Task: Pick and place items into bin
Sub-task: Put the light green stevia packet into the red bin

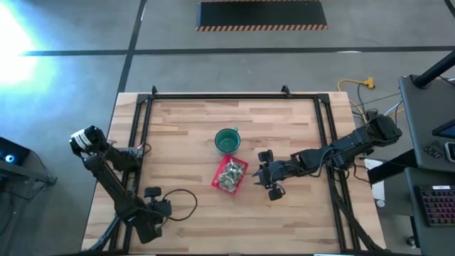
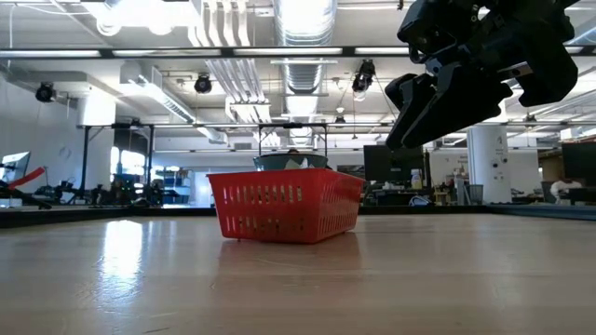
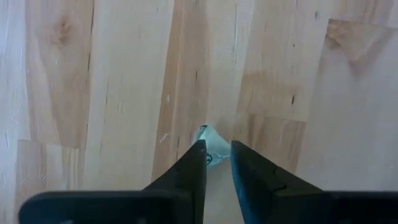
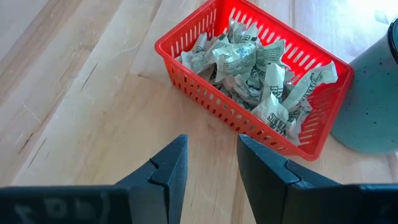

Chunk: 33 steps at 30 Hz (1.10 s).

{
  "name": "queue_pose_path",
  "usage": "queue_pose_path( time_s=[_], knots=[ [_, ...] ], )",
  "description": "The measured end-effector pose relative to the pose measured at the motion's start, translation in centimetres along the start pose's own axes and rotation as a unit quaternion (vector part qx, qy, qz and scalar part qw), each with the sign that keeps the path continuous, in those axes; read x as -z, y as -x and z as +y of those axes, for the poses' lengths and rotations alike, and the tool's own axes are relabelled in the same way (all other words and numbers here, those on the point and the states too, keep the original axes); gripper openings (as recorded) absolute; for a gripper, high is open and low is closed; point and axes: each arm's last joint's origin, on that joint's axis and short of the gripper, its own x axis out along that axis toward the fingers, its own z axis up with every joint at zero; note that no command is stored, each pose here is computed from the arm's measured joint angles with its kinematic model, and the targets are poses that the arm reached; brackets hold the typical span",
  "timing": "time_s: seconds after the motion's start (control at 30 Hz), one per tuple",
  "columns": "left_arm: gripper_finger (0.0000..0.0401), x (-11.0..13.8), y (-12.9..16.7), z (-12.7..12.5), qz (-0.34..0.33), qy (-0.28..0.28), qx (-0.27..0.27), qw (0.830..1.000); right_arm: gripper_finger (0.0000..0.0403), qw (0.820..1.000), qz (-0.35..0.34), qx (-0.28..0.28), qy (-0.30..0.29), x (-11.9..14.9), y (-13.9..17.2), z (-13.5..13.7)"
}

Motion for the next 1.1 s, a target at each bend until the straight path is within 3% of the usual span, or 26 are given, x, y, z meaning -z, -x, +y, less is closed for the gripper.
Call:
queue_pose_path(
  time_s=[0.33,0.47,0.6,0.77,0.9,1.1],
  knots=[
    [0.0113,0.2,-1.4,-0.2,0.004,-0.006,-0.027,1.0,0.0128,1.0,0.0,0.0,0.0,0.0,0.0,0.0],
    [0.0118,0.2,-1.5,-0.2,0.018,-0.006,-0.023,1.0,0.0128,1.0,0.0,0.0,0.0,0.0,0.0,0.0],
    [0.0089,0.2,-1.4,-0.4,0.023,-0.006,-0.018,1.0,0.0128,1.0,0.0,0.0,0.0,0.0,0.0,0.0],
    [0.0018,0.2,-1.3,-0.4,0.027,-0.005,-0.015,1.0,0.0128,1.0,0.0,0.0,0.0,0.0,0.0,0.0],
    [0.0007,0.2,-1.2,-0.3,0.025,-0.008,-0.016,1.0,0.0128,1.0,0.0,0.0,0.0,0.0,0.0,0.0],
    [0.0001,-1.9,-0.6,0.1,-0.053,-0.112,-0.045,0.991,0.0128,1.0,-0.001,0.0,0.0,0.0,0.0,0.0]
  ],
)
